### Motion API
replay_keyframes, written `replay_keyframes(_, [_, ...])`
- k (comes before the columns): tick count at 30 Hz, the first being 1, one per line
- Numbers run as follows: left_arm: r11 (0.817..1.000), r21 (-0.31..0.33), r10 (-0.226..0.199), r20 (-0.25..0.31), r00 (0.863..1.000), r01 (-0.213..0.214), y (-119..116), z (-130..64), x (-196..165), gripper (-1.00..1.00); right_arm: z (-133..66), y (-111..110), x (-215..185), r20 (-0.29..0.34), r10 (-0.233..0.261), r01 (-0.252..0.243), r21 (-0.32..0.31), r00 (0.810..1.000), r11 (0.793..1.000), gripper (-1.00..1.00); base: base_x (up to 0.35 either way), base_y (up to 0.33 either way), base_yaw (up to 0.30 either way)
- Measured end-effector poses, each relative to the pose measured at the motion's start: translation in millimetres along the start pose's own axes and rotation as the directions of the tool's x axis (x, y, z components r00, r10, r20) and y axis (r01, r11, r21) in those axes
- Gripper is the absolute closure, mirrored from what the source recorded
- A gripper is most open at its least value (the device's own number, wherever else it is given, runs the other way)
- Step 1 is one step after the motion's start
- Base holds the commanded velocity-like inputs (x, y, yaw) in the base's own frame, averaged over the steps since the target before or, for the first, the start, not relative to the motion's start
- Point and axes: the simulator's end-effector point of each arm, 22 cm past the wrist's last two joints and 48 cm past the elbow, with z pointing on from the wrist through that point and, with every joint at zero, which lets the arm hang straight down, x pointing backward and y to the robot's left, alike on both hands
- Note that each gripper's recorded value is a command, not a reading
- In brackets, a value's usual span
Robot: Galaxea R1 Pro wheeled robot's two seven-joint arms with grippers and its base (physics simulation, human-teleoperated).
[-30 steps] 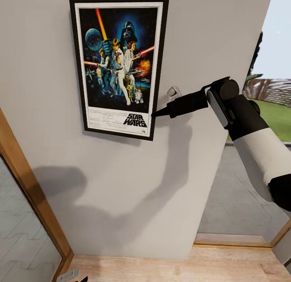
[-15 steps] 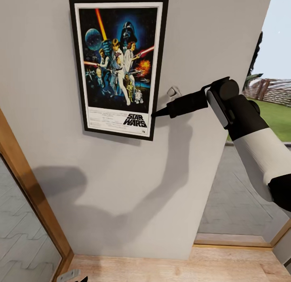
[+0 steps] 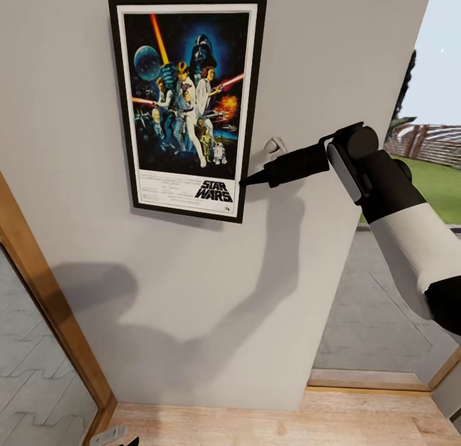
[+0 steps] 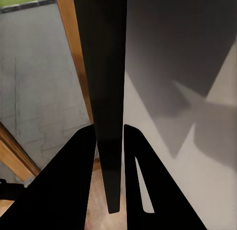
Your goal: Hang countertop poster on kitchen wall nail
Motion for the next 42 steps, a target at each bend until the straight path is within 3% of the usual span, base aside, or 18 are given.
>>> replay_keyframes(15, [1.000, 0.000, 0.000, 0.000, 1.000, 0.000, 0, 0.0, 0, -1.00, 1.2, 1, 3, 0.000, 0.001, -0.001, -0.006, 1.000, 1.000, 1.00, 0.000, 0.000, 0.000])
replay_keyframes(30, [1.000, 0.000, 0.000, 0.000, 1.000, 0.000, 0, 0.0, 0, -1.00, 13.5, -2, 32, -0.019, 0.043, -0.044, -0.023, 0.999, 0.999, 1.00, 0.000, 0.000, 0.000])
replay_keyframes(42, [1.000, 0.000, 0.000, 0.000, 1.000, 0.000, 0, 0.0, 0, -1.00, 20.4, 9, 43, -0.022, 0.031, -0.032, -0.045, 0.999, 0.998, 1.00, 0.000, 0.000, 0.000])
